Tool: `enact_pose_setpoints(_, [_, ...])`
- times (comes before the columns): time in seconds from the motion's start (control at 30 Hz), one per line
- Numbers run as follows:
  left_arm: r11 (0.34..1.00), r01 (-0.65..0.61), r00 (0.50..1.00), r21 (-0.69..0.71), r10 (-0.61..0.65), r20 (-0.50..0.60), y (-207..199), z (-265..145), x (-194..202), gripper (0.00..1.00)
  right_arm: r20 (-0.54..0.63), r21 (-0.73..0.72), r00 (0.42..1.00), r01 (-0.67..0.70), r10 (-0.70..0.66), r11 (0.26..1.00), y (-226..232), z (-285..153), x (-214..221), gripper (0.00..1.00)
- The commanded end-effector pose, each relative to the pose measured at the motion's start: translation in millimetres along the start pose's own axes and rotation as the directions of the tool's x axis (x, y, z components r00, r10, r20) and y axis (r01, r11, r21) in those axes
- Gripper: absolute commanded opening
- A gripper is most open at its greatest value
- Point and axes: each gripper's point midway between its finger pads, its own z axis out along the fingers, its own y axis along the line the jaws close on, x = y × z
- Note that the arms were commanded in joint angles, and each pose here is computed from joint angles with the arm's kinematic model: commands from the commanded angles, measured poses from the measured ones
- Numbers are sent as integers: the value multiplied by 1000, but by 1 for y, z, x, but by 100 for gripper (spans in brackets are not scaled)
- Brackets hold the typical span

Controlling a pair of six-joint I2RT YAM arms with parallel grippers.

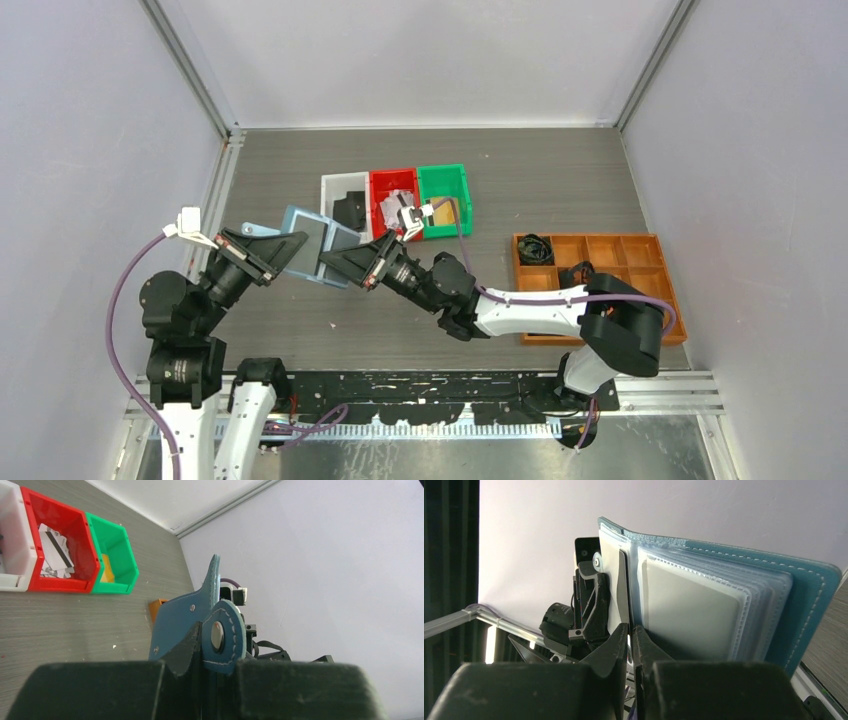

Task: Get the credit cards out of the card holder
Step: Remove the credit card from the card holder.

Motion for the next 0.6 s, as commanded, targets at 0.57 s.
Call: enact_pose_setpoints(0.57, [998,68,981,9,-66,-185,10,-8,40,0,75,-123,986,155,-147,980,65,8,-6,2])
